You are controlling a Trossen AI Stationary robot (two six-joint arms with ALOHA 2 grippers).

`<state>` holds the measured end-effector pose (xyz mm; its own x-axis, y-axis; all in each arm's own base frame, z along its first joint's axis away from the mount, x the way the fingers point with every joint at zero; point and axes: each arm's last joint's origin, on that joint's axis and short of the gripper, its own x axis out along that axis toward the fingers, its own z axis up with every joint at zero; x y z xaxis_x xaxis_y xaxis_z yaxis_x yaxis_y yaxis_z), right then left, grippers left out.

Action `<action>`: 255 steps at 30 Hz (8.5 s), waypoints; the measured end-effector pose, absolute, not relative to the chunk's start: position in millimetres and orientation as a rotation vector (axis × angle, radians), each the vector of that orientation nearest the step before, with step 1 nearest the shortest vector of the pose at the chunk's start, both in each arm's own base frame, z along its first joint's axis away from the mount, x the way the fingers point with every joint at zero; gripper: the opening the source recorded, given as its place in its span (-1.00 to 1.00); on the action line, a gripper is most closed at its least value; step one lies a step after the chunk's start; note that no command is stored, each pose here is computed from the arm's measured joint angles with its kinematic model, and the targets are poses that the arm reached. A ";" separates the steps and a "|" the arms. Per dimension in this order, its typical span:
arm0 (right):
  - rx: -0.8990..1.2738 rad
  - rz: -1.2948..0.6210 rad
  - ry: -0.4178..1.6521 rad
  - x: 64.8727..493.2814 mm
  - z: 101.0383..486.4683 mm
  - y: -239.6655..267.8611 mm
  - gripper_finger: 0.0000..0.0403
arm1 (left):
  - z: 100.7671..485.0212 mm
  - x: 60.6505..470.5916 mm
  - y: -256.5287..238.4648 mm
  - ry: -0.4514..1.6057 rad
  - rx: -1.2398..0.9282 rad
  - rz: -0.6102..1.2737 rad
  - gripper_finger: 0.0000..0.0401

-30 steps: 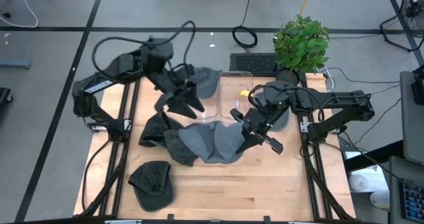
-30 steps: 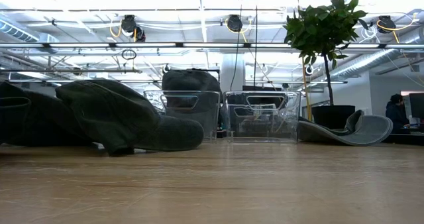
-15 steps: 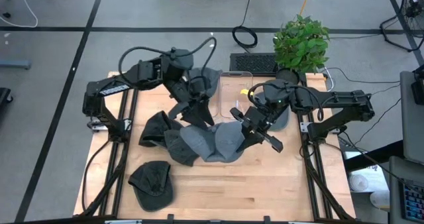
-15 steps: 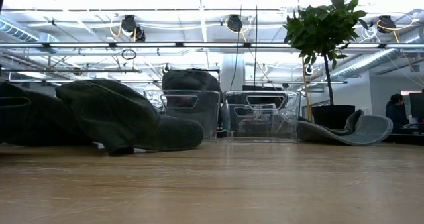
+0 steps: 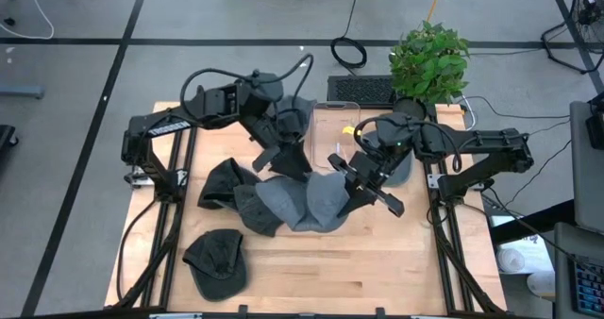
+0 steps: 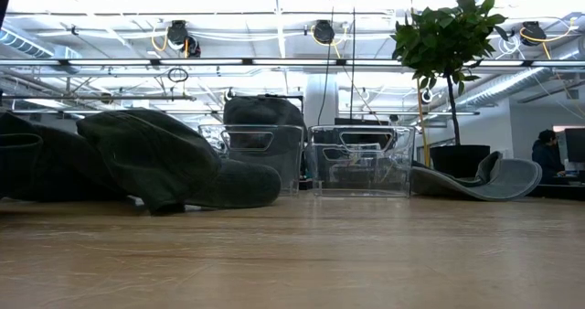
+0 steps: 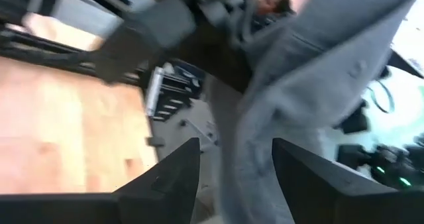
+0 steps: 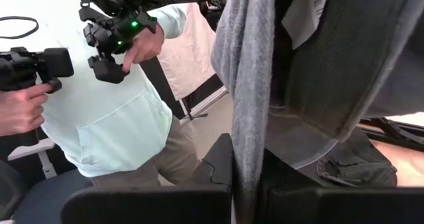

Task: Pick & Place hat
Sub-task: Put the bottom gray cap into the left transparent bin, then put the gray cap into the left transparent bin

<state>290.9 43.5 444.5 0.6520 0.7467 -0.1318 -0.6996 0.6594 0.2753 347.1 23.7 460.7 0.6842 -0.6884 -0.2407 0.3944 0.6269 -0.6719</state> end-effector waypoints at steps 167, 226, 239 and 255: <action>0.042 0.142 0.206 233.3 468.8 17.6 -0.50 | 339.4 352.7 178.9 1.209 0.364 0.166 -0.24; 0.089 0.013 0.414 222.9 449.7 40.1 0.48 | 534.8 111.6 6.8 0.345 -0.350 -0.181 -0.08; 0.050 -0.073 0.836 193.8 415.4 50.8 0.63 | 533.9 112.3 4.7 0.364 -0.433 -0.162 -0.19; 0.022 -0.081 1.235 164.0 395.3 47.3 0.61 | 534.0 113.3 5.3 0.366 -0.505 -0.131 -0.14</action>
